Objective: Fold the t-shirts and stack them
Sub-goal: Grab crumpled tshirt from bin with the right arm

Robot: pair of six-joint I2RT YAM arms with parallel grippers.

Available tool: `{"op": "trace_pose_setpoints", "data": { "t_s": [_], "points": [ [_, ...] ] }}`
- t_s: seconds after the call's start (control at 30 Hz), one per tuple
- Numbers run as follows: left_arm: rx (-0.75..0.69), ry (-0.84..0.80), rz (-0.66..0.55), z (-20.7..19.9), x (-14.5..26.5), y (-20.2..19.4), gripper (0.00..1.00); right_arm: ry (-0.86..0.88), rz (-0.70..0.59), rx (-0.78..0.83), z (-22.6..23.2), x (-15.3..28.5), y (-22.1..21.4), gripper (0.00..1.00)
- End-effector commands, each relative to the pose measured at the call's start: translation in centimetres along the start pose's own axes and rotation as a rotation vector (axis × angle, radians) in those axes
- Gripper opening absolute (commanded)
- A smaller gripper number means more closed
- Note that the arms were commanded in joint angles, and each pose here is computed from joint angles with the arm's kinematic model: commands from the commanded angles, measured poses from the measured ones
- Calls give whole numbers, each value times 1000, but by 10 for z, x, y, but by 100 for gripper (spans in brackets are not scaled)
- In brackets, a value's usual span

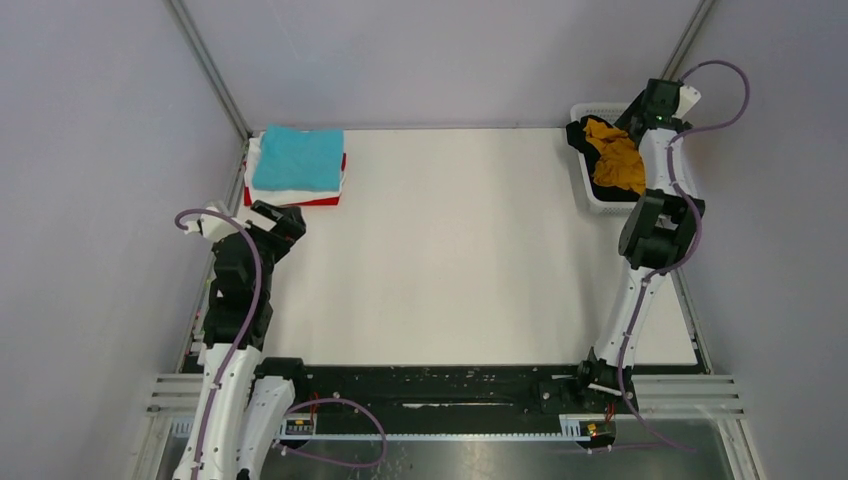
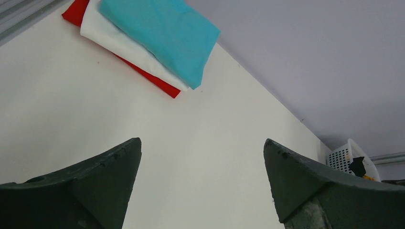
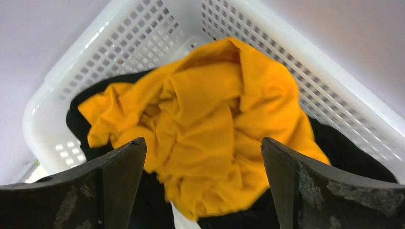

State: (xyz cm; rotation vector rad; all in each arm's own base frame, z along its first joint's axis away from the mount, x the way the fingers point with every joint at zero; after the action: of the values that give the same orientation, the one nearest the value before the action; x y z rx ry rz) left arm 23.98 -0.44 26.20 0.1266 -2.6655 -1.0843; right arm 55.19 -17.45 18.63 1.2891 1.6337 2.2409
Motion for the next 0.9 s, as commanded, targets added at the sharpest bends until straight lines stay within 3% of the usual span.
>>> {"op": "trace_pose_setpoints", "data": {
  "t_s": [0.0,0.07,0.23,0.37,0.4,0.5,0.67,0.87],
  "points": [
    [28,-9,-50,-5,-9,8,99,25,-1,-58,17,-26,11,99],
    [28,0,-40,-4,-12,6,99,29,-9,-78,20,-41,10,99],
    [24,23,-25,-1,-16,3,99,36,25,-120,22,-68,-12,87],
    [23,46,-31,2,-14,4,99,40,25,-138,22,-71,-15,71],
    [22,56,-35,4,-13,4,99,43,14,-137,23,-72,-13,60],
    [21,69,-44,6,-10,6,99,40,-22,-126,23,-69,-1,3],
    [5,91,-56,12,-3,8,99,84,-99,-82,25,-42,35,0],
    [2,85,-63,12,6,10,99,255,-215,-46,36,41,99,0]
  ]
}}
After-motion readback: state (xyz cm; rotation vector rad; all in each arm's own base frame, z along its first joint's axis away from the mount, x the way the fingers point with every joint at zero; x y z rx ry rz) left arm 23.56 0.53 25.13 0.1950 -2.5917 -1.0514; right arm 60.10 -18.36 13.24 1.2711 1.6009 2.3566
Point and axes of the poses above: each gripper's point midway between its finger pads, its own x axis back along the fingers, its own z axis along the line the jaws close on, y = z × x, the point moved 4 cm from there along x, back along the fingers, and after that the axes turned 6 degrees about x, right-handed, at the moved point
